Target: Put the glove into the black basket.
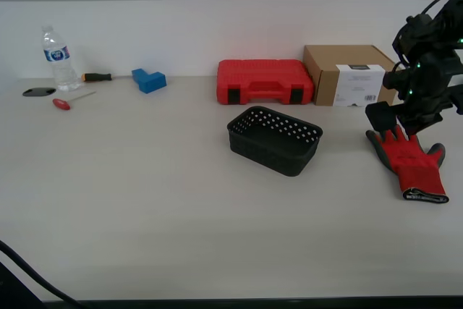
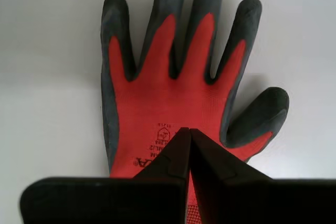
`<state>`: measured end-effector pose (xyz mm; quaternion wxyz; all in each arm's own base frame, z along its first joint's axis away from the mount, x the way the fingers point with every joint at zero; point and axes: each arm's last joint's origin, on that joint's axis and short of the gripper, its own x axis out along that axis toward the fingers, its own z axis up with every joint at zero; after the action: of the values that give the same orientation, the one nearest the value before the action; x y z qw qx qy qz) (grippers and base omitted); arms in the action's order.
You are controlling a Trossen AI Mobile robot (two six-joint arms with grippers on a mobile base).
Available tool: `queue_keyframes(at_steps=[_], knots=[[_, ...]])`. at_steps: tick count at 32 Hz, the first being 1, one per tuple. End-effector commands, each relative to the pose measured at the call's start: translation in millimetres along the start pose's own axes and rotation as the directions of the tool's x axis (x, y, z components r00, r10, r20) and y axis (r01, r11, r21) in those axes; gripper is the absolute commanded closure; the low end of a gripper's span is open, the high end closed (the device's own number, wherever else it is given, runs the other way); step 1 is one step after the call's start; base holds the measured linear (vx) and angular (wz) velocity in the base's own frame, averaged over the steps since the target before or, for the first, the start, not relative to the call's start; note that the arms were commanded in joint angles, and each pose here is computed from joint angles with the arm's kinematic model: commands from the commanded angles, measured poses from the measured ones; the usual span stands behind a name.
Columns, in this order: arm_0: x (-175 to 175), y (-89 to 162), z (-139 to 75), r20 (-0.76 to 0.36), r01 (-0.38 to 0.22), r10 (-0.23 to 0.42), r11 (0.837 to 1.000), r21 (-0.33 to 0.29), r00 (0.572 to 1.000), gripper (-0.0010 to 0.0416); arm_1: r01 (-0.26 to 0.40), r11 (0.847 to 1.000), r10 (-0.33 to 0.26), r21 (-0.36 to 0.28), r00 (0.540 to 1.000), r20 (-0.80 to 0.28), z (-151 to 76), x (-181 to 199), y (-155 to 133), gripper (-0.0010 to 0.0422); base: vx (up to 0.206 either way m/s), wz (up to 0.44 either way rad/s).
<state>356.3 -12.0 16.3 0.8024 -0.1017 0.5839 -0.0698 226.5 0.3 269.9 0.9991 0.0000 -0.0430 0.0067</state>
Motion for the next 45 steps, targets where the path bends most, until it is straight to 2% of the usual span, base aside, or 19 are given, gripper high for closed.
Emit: queue_keyframes(at_steps=[1, 5, 6, 7, 8, 10, 11, 13, 15, 19, 24, 26, 28, 32, 34, 35, 40, 45], knots=[[3, 1, 0, -0.004, -0.049, 0.049, 0.999, -0.019, 0.999, 0.0405, 0.000, 1.000, 0.000, 0.000, 1.000, 0.006, 1, 0, 0, 0.0412, 0.000, 0.000], [5, -8, -1, -0.007, -0.045, 0.045, 0.999, 0.024, 0.999, 0.0404, 0.000, 1.000, 0.000, 0.000, 1.000, 0.006, 1, 0, 0, 0.0412, 0.000, 0.000], [6, -12, -2, -0.008, -0.061, 0.061, 0.998, 0.035, 0.998, 0.0403, 0.000, 1.000, 0.000, 0.000, 1.000, 0.006, 1, 0, 0, 0.0412, 0.000, 0.000], [13, -21, -8, -0.027, -0.125, 0.127, 0.990, 0.061, 0.992, 0.0398, -0.001, 1.000, 0.001, 0.000, 1.000, 0.006, 1, 0, 0, 0.0412, 0.000, 0.000], [15, -24, -9, -0.030, -0.138, 0.141, 0.988, 0.072, 0.990, 0.0394, -0.001, 1.000, 0.001, 0.000, 1.000, 0.006, 1, 0, 0, 0.0412, 0.000, 0.000], [24, -31, -16, -0.054, -0.170, 0.176, 0.980, 0.103, 0.983, 0.0357, 0.000, 1.000, 0.000, 0.000, 1.000, 0.005, 1, 0, 0, 0.0412, 0.000, 0.000], [26, -33, -18, -0.057, -0.171, 0.178, 0.979, 0.109, 0.982, 0.0329, -0.001, 1.000, 0.001, 0.000, 1.000, 0.006, 1, 0, 0, 0.0412, 0.000, 0.000], [29, -32, -19, -0.057, -0.171, 0.177, 0.979, 0.109, 0.982, 0.0299, -0.001, 1.000, 0.001, 0.000, 1.000, 0.005, 1, 0, 0, 0.0412, 0.000, 0.000], [35, -30, -21, -0.050, -0.170, 0.176, 0.980, 0.102, 0.983, 0.0240, -0.001, 1.000, 0.001, 0.000, 1.000, 0.005, 1, 0, 0, 0.0412, 0.000, 0.000], [47, -26, -27, -0.070, -0.173, 0.181, 0.979, 0.104, 0.981, 0.0185, -0.001, 1.000, 0.001, 0.000, 1.000, 0.006, 1, 0, 0, 0.0412, 0.000, 0.000], [64, -21, -35, -0.109, -0.176, 0.188, 0.978, 0.110, 0.976, 0.0154, -0.001, 1.000, 0.001, 0.000, 1.000, 0.005, 1, 0, 0, 0.0412, 0.000, 0.000], [64, -21, -35, -0.107, -0.175, 0.187, 0.978, 0.113, 0.977, 0.0155, -0.001, 1.000, 0.001, 0.000, 1.000, 0.005, 1, 0, 0, 0.0412, 0.000, 0.000], [64, -22, -34, -0.097, -0.173, 0.185, 0.978, 0.113, 0.978, 0.0188, -0.001, 1.000, 0.001, 0.000, 1.000, 0.005, 1, 0, 0, 0.0412, 0.000, 0.000], [64, -22, -33, -0.095, -0.174, 0.184, 0.978, 0.113, 0.978, 0.0306, -0.001, 1.000, 0.001, 0.000, 1.000, 0.005, 1, 0, 0, 0.0412, 0.000, 0.000], [64, -22, -33, -0.092, -0.174, 0.185, 0.978, 0.113, 0.978, 0.0386, -0.001, 1.000, 0.001, 0.000, 1.000, 0.005, 1, 0, 0, 0.0412, 0.000, 0.000], [64, -22, -33, -0.092, -0.174, 0.185, 0.978, 0.112, 0.978, 0.0413, -0.001, 1.000, 0.001, 0.000, 1.000, 0.005, 1, 0, 0, 0.0412, 0.000, 0.000], [63, -21, -32, -0.081, -0.202, 0.212, 0.973, 0.115, 0.974, 0.0407, -0.001, 1.000, 0.001, 0.000, 1.000, 0.005, 1, 0, 0, 0.0412, 0.000, 0.000], [41, -28, -15, -0.015, -0.212, 0.215, 0.971, 0.114, 0.976, 0.0407, -0.001, 1.000, 0.001, 0.000, 1.000, 0.006, 1, 0, 0, 0.0412, 0.000, 0.000]])
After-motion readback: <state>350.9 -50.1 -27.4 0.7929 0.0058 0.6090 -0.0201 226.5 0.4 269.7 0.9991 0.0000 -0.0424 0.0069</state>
